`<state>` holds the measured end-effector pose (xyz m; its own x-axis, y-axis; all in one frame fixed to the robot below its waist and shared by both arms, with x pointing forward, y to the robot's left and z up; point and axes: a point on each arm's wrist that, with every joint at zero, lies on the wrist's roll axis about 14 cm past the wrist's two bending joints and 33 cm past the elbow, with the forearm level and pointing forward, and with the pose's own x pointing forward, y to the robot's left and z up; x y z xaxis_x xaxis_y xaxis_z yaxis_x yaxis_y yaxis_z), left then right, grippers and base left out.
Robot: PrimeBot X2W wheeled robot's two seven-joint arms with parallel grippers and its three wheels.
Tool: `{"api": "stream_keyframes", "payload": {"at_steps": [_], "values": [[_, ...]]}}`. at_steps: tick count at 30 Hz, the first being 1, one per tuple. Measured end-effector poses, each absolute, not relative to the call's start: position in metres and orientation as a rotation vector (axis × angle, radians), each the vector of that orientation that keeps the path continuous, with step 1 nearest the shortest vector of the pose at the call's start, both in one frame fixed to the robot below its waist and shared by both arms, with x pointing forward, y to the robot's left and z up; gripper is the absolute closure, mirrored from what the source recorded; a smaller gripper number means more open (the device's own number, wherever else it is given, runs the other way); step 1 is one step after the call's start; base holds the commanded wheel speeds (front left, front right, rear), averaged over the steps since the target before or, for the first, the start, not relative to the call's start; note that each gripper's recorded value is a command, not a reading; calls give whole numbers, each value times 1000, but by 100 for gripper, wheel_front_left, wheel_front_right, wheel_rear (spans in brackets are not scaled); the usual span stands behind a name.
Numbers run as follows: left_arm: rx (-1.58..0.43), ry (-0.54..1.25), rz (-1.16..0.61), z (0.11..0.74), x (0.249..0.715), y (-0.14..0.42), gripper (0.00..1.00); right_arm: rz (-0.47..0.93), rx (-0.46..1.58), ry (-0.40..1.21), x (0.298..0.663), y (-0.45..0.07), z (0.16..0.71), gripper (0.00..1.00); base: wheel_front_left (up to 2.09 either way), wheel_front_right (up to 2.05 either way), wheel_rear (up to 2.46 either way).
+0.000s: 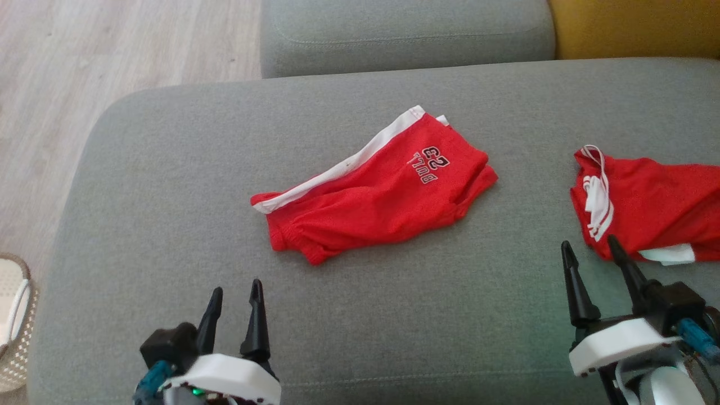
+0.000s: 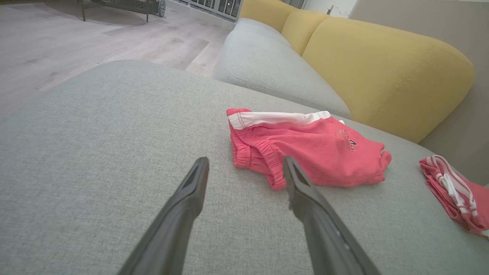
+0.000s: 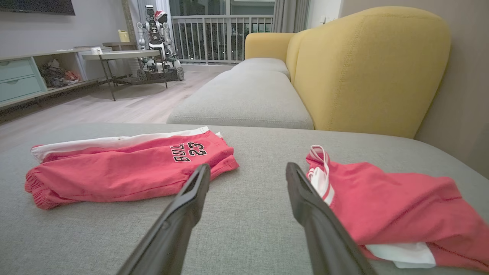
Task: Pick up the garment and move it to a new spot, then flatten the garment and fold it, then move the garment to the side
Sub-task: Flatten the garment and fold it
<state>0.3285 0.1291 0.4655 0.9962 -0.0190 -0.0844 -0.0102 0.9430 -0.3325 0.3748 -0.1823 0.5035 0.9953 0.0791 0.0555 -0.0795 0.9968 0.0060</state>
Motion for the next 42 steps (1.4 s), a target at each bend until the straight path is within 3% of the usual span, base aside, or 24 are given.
{"api": "stream_keyframes", "payload": {"at_steps": [9, 20, 28, 42], "values": [[-330, 90, 1, 464, 333, 131, 0, 72, 14, 82, 385, -182, 476, 0, 0, 0, 0], [-316, 141, 54, 448, 338, 145, 0, 53, 464, 271, 452, -159, 448, 0, 0, 0, 0], [-305, 140, 91, 448, 342, 156, 0, 80, 730, 481, 481, -121, 412, 0, 0, 0, 0], [-289, 189, 106, 434, 343, 157, 0, 109, 881, 672, 521, -75, 387, 0, 0, 0, 0]]}}
